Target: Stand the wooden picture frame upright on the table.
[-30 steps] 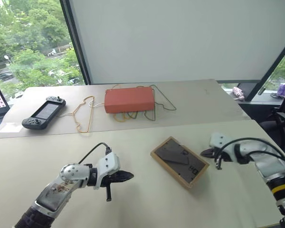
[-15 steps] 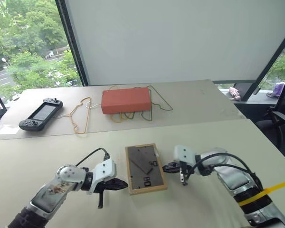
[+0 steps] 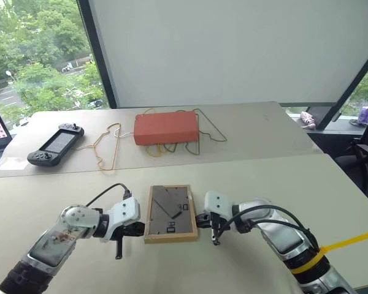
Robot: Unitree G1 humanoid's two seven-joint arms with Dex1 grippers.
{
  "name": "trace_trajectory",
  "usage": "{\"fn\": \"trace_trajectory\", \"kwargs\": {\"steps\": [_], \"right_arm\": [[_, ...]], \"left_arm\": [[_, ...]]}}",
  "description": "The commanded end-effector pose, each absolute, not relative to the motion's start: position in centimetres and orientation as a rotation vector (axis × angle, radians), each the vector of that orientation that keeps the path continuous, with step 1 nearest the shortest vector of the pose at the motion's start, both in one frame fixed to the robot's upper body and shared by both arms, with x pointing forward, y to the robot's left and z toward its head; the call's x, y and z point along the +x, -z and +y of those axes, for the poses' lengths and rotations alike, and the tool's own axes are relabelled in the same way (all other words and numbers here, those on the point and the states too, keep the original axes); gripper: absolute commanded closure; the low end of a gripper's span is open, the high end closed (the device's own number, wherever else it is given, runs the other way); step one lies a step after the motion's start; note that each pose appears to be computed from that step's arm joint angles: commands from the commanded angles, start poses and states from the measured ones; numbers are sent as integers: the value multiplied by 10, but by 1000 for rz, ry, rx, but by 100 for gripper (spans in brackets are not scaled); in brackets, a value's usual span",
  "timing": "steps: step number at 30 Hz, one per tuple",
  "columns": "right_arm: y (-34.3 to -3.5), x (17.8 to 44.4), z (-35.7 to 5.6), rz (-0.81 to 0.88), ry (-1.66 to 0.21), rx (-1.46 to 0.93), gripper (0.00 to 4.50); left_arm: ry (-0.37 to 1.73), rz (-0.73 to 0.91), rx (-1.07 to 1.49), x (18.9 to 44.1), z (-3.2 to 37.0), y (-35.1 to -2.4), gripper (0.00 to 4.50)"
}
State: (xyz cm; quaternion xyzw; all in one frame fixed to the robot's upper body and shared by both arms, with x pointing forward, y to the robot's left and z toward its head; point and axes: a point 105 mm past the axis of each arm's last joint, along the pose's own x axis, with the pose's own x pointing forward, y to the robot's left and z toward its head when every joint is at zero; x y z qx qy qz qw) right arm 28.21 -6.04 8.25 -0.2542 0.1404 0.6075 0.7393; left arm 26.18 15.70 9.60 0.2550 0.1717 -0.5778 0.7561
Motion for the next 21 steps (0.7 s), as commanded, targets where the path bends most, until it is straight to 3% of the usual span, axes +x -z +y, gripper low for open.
{"fn": "trace_trajectory", "kwargs": {"steps": [1, 11, 21], "right_arm": [[-71, 283, -78, 370, -1280, -557, 450], [-60, 285, -103, 437, -1214, -591, 450], [-80, 271, -76, 382, -1302, -575, 450]], "left_arm": [[1291, 305, 683, 259, 170, -119, 445], [1370, 434, 660, 236, 175, -98, 445], [1387, 408, 685, 239, 153, -82, 445]]}}
